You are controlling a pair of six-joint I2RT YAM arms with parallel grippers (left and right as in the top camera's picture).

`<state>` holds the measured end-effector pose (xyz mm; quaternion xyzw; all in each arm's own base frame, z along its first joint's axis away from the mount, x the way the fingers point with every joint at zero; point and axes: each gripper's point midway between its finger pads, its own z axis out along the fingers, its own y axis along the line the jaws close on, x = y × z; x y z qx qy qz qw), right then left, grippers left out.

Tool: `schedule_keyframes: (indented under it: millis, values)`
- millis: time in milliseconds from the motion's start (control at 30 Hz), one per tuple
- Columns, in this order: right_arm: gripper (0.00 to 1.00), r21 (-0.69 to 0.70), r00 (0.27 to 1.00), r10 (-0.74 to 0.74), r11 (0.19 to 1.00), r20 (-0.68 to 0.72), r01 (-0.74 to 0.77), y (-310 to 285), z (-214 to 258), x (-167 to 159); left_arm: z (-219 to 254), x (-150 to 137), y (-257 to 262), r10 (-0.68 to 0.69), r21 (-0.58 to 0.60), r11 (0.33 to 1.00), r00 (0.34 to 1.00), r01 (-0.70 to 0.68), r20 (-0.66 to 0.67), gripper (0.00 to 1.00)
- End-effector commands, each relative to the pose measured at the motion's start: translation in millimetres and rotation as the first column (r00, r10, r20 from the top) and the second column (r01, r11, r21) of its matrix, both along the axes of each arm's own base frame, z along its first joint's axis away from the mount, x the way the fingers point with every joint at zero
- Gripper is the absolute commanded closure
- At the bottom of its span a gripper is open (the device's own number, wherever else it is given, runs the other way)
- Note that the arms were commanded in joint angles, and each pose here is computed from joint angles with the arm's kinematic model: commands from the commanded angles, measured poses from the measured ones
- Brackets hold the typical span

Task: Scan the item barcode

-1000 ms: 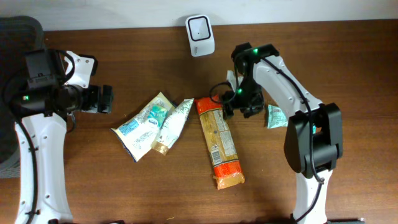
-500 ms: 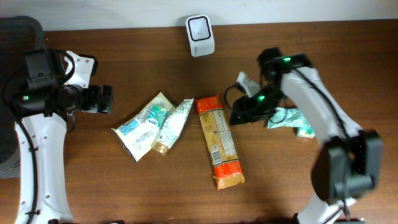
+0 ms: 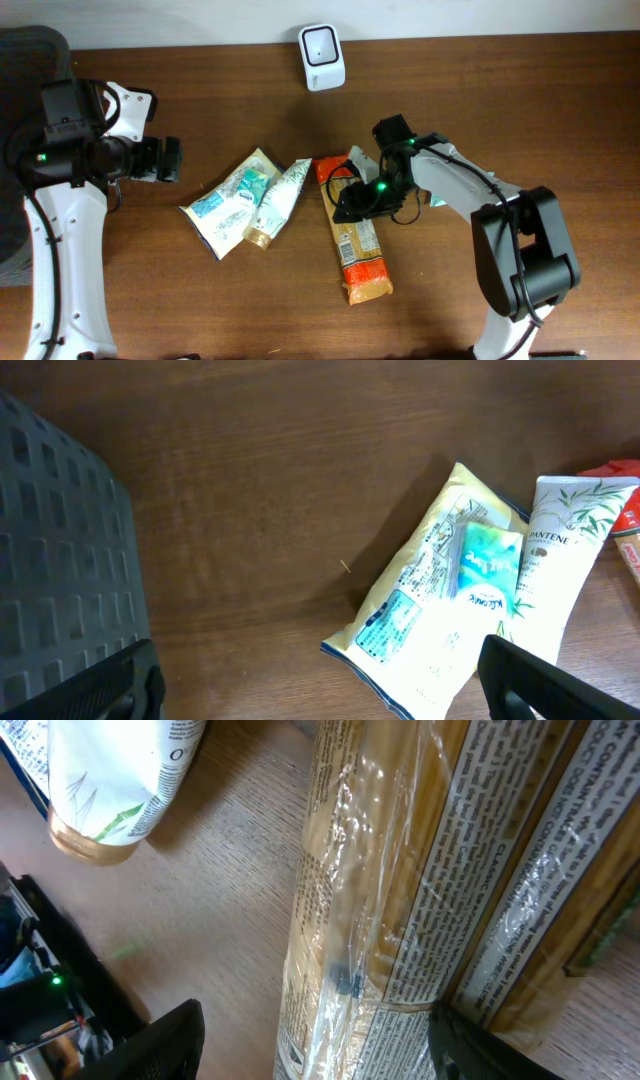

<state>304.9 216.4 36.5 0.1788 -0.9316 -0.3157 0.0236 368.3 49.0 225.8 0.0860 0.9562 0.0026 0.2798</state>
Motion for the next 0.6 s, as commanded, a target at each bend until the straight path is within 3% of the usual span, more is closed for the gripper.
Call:
schedule_keyframes:
  millis: [0,67,133,233,333,567]
  values:
    - [0.30,-0.084,0.995,-0.001,0.996,-0.098,-0.007,-9.9,-39.3,-15.9,5.4,0.6,-0.9,-0.016,0.002,1.000,1.000,0.016,0.016,0.01]
    - [0.36,-0.090,0.996,-0.019,0.996,-0.088,0.011,-13.2,-28.9,-7.2,5.4,0.6,-0.9,-0.016,0.002,1.000,1.000,0.016,0.016,0.01]
    - [0.38,-0.092,0.999,-0.049,0.995,-0.005,0.049,-22.5,22.2,23.5,5.4,0.6,-0.9,-0.016,0.002,1.000,1.000,0.016,0.016,0.01]
    - [0.30,-0.206,0.994,-0.103,0.973,0.040,0.109,-57.2,53.0,40.5,5.4,0.6,-0.9,-0.016,0.002,1.000,1.000,0.016,0.016,0.01]
    - [0.25,-0.218,0.994,-0.108,0.970,-0.004,0.105,-60.8,30.2,32.7,5.4,0.6,-0.9,-0.016,0.002,1.000,1.000,0.016,0.016,0.01]
    - [0.25,-0.142,1.000,-0.027,0.990,-0.016,0.024,-27.3,-27.9,-3.5,5.4,0.6,-0.9,-0.016,0.002,1.000,1.000,0.016,0.016,0.01]
